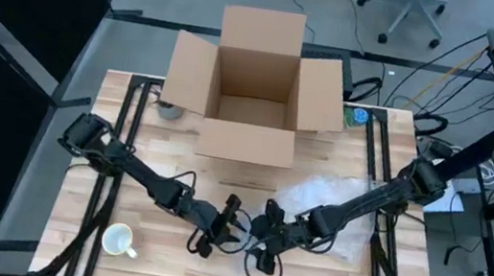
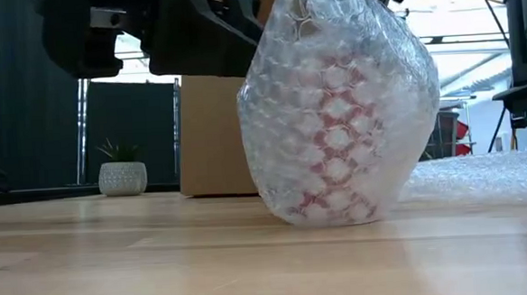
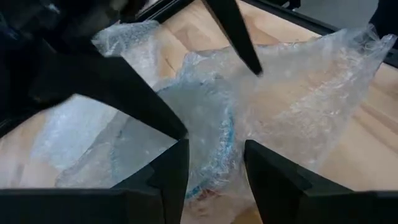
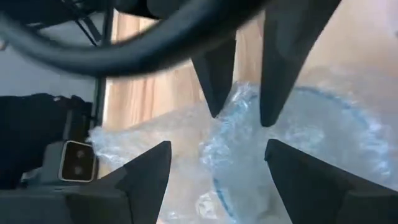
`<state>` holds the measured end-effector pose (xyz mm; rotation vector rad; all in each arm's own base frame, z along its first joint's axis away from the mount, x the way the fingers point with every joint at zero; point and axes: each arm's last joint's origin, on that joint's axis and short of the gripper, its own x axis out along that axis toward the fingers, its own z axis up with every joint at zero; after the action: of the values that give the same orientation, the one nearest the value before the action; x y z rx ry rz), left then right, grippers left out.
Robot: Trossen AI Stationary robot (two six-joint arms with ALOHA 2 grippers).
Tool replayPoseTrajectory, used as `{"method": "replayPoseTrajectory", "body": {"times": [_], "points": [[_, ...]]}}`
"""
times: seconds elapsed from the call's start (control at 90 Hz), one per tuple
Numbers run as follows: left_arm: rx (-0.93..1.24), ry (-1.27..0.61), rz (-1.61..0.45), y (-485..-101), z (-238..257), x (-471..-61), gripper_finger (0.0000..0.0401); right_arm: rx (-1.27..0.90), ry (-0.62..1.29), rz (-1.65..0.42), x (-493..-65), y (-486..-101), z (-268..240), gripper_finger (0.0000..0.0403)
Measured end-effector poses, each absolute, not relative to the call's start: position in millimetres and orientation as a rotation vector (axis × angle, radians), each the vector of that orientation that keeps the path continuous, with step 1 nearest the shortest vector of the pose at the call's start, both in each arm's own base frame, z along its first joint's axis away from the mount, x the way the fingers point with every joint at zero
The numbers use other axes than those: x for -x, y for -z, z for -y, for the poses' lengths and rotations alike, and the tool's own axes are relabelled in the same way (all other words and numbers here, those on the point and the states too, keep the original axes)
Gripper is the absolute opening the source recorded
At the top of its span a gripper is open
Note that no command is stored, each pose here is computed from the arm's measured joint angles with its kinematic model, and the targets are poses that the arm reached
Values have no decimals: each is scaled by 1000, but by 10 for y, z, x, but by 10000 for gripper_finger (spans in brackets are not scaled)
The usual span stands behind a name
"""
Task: Wrap mug
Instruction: Wrap the red mug with bubble wrap
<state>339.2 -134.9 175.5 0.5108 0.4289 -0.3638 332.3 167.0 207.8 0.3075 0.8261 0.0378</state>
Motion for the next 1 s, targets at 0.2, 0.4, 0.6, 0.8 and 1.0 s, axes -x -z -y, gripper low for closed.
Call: {"method": "replayPoseTrajectory", "body": {"times": [0.2,0.4,0.6,0.8,1.0], "points": [[-510,363,-426,-1758,1349,-3394,143,-289,-8,-852,-3407,-1898,-1671,251],[-507,359,-413,-1770,1348,-3401,143,-287,7,-873,-3449,-1847,-1585,251],[-494,351,-370,-1809,1357,-3419,143,-264,22,-887,-3486,-1788,-1517,251],[-499,354,-391,-1790,1349,-3412,143,-244,27,-888,-3517,-1719,-1515,251],[-503,355,-392,-1789,1349,-3411,143,-244,20,-895,-3541,-1657,-1526,251]]}}
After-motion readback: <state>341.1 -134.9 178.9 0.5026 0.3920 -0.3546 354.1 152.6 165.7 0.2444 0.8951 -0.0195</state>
